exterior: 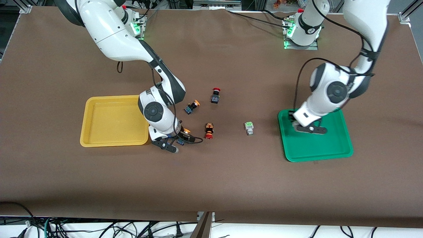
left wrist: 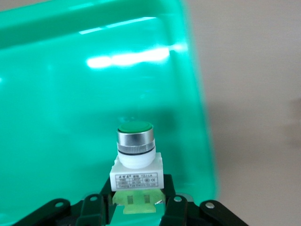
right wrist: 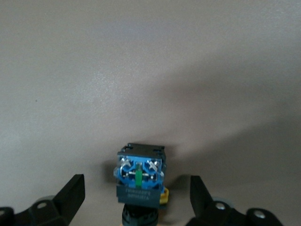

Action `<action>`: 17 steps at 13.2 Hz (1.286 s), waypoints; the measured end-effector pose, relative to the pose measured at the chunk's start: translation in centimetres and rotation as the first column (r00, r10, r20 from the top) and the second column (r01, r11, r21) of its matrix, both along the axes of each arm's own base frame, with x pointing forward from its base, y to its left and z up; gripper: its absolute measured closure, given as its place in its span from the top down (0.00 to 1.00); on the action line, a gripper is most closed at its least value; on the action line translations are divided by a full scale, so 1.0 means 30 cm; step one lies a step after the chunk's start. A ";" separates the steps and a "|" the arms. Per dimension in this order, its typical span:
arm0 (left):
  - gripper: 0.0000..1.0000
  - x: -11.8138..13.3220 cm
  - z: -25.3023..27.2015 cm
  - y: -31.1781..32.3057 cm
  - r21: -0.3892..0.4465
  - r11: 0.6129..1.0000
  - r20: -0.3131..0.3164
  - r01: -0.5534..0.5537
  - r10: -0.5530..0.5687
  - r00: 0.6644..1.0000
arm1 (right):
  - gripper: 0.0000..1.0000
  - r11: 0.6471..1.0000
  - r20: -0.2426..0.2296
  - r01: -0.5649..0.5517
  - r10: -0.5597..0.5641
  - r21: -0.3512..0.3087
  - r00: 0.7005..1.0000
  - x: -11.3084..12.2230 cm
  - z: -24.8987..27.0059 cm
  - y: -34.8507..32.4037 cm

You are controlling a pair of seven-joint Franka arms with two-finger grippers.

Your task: Place green and yellow buttons in trays

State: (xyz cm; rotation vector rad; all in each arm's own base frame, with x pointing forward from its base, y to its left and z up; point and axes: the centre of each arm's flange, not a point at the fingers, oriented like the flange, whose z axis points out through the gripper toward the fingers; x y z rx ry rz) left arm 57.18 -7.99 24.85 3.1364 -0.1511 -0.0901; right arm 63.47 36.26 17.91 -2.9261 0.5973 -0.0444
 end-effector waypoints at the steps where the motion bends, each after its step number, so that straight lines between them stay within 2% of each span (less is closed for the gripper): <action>1: 0.42 0.008 -0.005 0.091 0.006 1.000 -0.002 -0.012 0.012 1.000 | 0.97 1.000 0.002 0.001 -0.001 0.000 1.000 0.004 -0.001 -0.001; 2: 0.42 0.010 -0.012 0.164 0.010 0.999 -0.006 -0.032 0.032 0.999 | 0.88 1.000 0.004 0.001 -0.001 0.001 1.000 0.007 0.002 0.000; 5: 0.42 0.000 -0.055 0.316 0.027 0.995 -0.028 -0.092 0.092 0.995 | 0.48 1.000 0.010 -0.008 0.008 -0.001 1.000 0.019 0.006 -0.016; 6: 0.42 -0.004 -0.077 0.362 0.033 0.995 -0.032 -0.097 0.098 0.995 | 0.41 1.000 0.012 -0.013 0.013 -0.003 1.000 0.030 0.012 -0.031; 9: 0.42 -0.020 -0.168 0.495 0.037 0.993 -0.034 -0.110 0.112 0.993 | 0.41 0.994 -0.026 -0.098 0.097 -0.043 0.995 0.075 0.065 -0.117; 11: 0.42 -0.028 -0.215 0.528 0.036 0.992 -0.039 -0.119 0.120 0.992 | 0.41 0.974 -0.059 -0.214 0.209 -0.078 0.976 0.101 0.164 -0.198; 12: 0.46 -0.031 -0.230 0.526 0.036 0.992 -0.045 -0.118 0.119 0.992 | 0.41 0.959 -0.091 -0.263 0.254 -0.105 0.963 0.110 0.218 -0.258; 15: 0.78 -0.016 -0.225 0.499 0.029 0.994 -0.038 -0.104 0.105 0.994 | 0.41 0.904 -0.155 -0.395 0.372 -0.162 0.915 0.119 0.348 -0.482; 17: 0.97 0.049 -0.162 0.403 0.005 0.997 -0.007 -0.081 0.081 0.997 | 0.41 0.882 -0.205 -0.438 0.403 -0.175 0.892 0.074 0.338 -0.633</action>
